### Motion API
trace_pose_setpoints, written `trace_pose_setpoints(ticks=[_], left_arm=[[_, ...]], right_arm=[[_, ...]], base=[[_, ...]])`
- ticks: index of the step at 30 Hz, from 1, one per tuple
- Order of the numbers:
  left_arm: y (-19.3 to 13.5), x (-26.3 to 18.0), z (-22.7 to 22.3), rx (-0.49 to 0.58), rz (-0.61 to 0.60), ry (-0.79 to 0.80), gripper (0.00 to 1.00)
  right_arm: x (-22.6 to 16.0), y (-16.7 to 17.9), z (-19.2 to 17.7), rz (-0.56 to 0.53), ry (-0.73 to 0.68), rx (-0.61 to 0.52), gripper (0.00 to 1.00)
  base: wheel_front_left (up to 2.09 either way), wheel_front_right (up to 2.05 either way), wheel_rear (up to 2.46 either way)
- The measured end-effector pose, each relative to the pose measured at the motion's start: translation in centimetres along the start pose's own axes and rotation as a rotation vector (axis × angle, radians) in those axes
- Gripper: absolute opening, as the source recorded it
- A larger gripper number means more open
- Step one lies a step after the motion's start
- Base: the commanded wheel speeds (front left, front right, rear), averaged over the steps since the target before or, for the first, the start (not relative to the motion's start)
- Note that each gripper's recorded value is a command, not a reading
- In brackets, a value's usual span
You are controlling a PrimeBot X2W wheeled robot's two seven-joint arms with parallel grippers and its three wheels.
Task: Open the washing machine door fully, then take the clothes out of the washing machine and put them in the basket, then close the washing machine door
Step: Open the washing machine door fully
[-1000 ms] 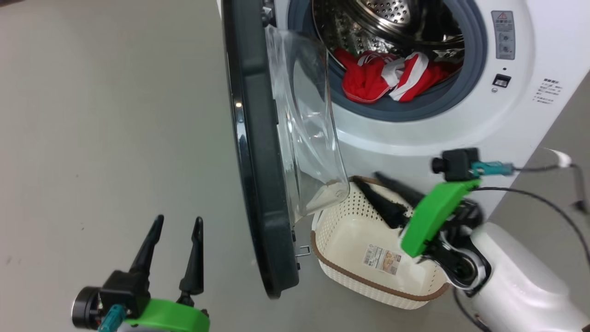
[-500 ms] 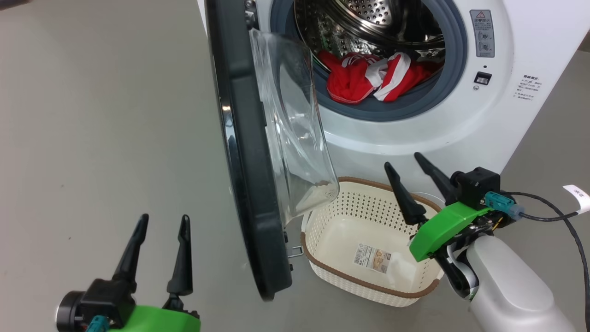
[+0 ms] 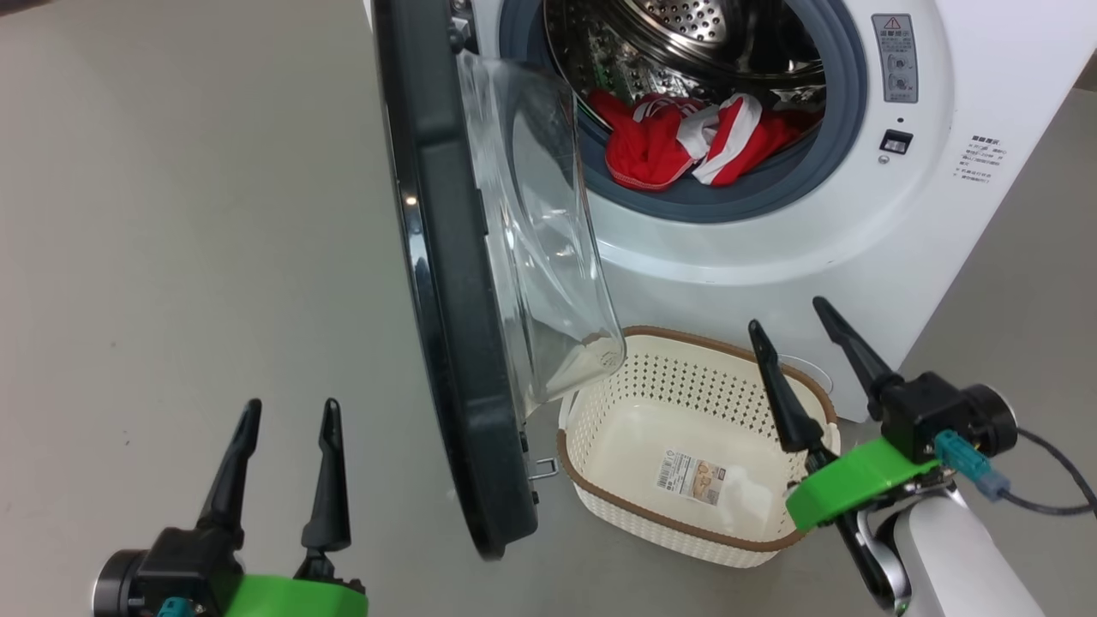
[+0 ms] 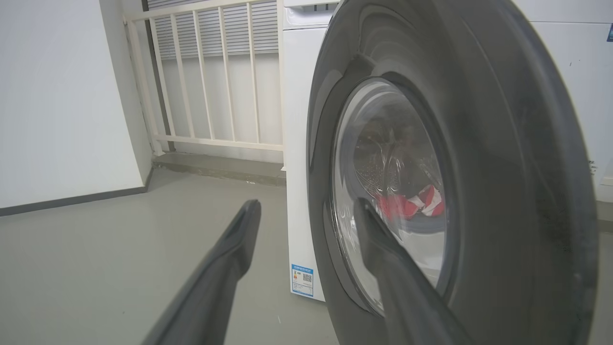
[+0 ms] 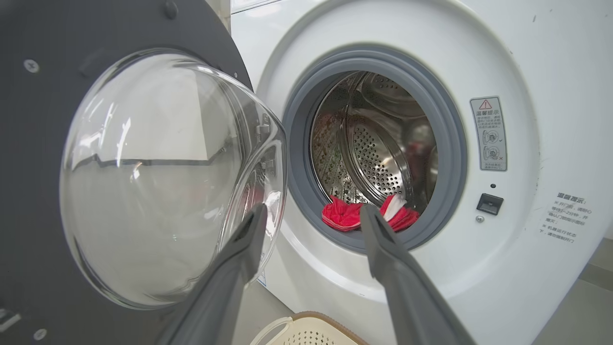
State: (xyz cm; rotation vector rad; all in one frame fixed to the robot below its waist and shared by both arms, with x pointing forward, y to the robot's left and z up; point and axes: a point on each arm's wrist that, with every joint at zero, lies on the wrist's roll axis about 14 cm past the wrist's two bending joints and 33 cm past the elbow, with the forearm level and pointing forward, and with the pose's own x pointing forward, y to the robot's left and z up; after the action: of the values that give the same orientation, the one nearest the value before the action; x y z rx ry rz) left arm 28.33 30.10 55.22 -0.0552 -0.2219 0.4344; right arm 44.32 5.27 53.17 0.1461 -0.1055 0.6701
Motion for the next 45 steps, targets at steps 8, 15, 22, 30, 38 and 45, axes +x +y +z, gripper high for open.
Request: trace_pose_setpoints(ticks=[8, 15, 22, 30, 38, 45], left_arm=[[-0.3, 0.1, -0.1, -0.004, -0.006, 0.001, 1.0], [-0.7, 0.1, -0.7, -0.01, -0.014, 0.02, 1.0], [-0.9, -0.3, -2.1, -0.011, -0.021, 0.066, 0.0], [-1.0, -0.4, -1.3, -0.051, -0.02, 0.04, 0.0], [-1.9, 0.6, 5.0, -0.082, -0.057, -0.145, 0.0], [-5.1, 1.0, 10.4, -0.099, -0.16, -0.283, 0.0]], right_arm=[[-2.0, 0.2, -0.8, -0.01, 0.014, 0.03, 1.0], [-2.6, 0.5, -1.0, -0.008, 0.02, 0.042, 1.0], [-2.5, 0.1, -0.8, -0.022, 0.013, 0.057, 1.0], [-2.6, 0.2, -0.1, -0.022, -0.004, 0.057, 1.0], [-2.8, 1.2, 0.3, -0.003, -0.009, 0.074, 1.0], [-2.8, 1.3, 0.4, 0.0, -0.012, 0.071, 1.0]], base=[[0.0, 0.0, 0.0], [0.0, 0.0, 0.0], [0.0, 0.0, 0.0], [0.0, 0.0, 0.0], [0.0, 0.0, 0.0], [0.0, 0.0, 0.0]])
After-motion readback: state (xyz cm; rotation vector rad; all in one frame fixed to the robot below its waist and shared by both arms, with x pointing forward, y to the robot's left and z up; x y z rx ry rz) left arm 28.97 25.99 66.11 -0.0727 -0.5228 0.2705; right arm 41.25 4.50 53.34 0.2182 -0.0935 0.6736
